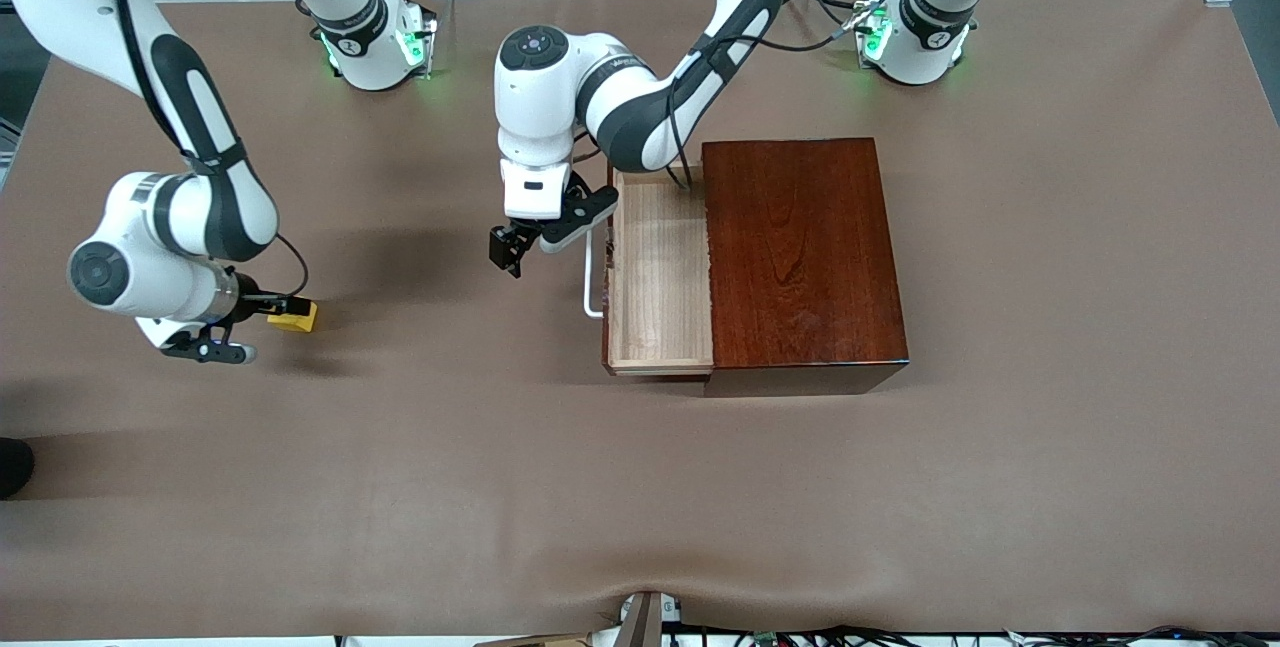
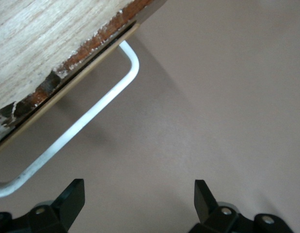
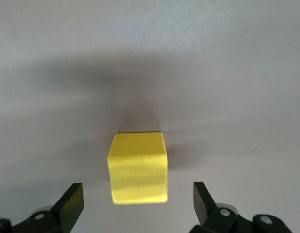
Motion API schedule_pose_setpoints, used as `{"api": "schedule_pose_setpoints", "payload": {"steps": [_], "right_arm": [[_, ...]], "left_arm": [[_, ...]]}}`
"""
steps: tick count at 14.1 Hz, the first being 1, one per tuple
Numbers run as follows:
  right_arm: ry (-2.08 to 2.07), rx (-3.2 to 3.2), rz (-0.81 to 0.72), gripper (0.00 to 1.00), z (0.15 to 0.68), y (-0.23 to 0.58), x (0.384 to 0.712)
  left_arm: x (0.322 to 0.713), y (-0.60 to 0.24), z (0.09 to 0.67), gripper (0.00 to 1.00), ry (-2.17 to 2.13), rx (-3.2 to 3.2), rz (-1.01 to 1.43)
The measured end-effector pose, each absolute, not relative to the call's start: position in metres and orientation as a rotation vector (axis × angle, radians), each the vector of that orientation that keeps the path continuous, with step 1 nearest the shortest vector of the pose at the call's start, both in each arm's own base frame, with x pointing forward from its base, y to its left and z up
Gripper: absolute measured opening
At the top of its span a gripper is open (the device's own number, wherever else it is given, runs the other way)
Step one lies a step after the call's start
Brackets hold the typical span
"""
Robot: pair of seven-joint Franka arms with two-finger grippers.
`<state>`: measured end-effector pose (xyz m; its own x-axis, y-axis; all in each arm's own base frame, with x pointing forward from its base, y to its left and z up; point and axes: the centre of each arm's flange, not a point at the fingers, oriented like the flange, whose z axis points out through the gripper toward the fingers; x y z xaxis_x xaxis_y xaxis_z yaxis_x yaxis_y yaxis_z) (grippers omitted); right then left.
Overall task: Open drawer, take yellow block, close drawer
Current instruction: 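Place the cube with the right gripper while the left gripper reaches the drawer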
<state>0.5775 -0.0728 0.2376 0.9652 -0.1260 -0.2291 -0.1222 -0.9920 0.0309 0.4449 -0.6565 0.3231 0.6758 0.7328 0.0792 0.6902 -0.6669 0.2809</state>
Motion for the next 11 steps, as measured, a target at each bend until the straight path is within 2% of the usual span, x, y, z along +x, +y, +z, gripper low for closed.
{"api": "schedule_pose_setpoints", "payload": {"steps": [6, 11], "right_arm": [[-0.205, 3.089, -0.497, 1.0, 0.34, -0.073, 0.609], [-0.151, 3.121, -0.497, 1.0, 0.461, -0.059, 0.624]], "left_arm": [[0.447, -0.648, 0.305, 1.0, 1.192, 2.73, 0.271], [0.449, -0.646, 0.304, 1.0, 1.218, 2.725, 0.269]]}}
